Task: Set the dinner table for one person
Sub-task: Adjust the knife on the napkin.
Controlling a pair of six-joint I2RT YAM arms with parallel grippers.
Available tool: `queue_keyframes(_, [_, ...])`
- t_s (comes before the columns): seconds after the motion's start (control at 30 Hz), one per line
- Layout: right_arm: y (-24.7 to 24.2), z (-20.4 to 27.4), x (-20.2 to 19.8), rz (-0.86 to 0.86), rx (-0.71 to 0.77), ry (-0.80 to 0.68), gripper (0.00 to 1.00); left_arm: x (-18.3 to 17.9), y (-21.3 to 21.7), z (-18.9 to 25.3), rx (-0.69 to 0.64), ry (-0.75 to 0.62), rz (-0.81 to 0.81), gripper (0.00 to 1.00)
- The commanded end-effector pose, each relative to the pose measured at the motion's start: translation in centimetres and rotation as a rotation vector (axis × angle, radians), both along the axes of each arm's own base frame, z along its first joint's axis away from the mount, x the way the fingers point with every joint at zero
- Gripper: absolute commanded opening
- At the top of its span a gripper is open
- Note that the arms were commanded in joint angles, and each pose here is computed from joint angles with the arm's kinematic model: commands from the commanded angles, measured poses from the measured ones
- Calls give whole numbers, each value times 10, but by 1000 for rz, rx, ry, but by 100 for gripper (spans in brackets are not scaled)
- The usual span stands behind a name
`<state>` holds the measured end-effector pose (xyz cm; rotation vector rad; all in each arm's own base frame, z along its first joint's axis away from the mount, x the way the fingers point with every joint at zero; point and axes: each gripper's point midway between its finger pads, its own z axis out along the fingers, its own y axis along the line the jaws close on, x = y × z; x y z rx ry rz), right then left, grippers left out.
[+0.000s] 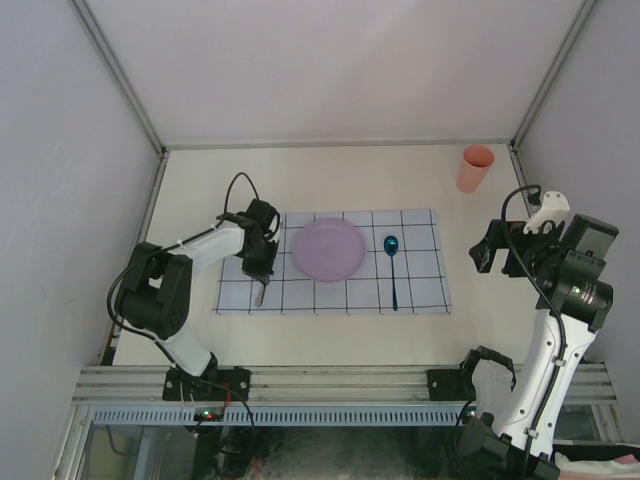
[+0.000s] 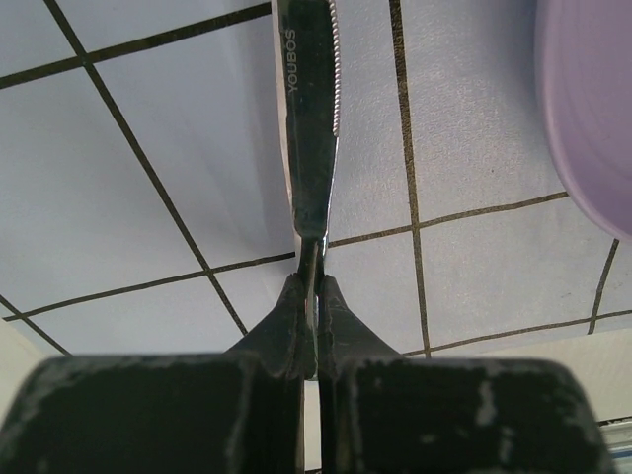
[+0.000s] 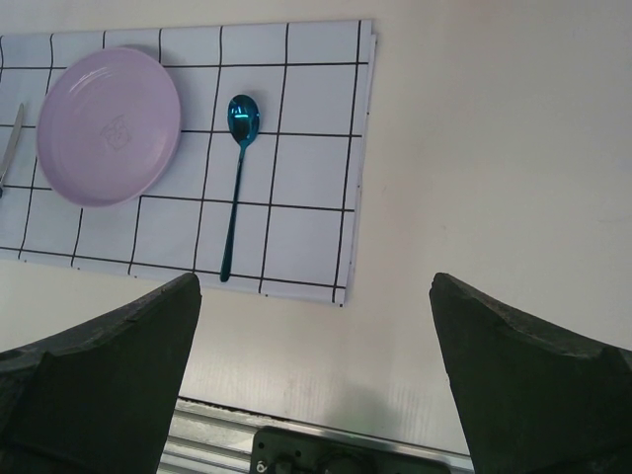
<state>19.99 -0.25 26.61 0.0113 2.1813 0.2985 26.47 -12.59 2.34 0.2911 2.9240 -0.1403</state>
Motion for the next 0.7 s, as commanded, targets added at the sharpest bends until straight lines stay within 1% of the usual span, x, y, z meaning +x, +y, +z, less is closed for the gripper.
queue_keyframes(0.0, [1, 17, 0, 20, -31, -59, 100, 10, -7, 20, -40, -61, 51, 0])
queue_keyframes(0.2, [4, 17, -3, 29, -31, -60, 100, 5, 0, 22, -34, -78, 105, 0])
queue_keyframes(0.4, [6, 16, -6, 34, -33, -63, 100, -2, 7, 17, -32, -65, 146, 0])
queue_keyframes(0.67, [8, 15, -8, 38, -30, -63, 100, -10, 12, 13, -34, -66, 169, 0])
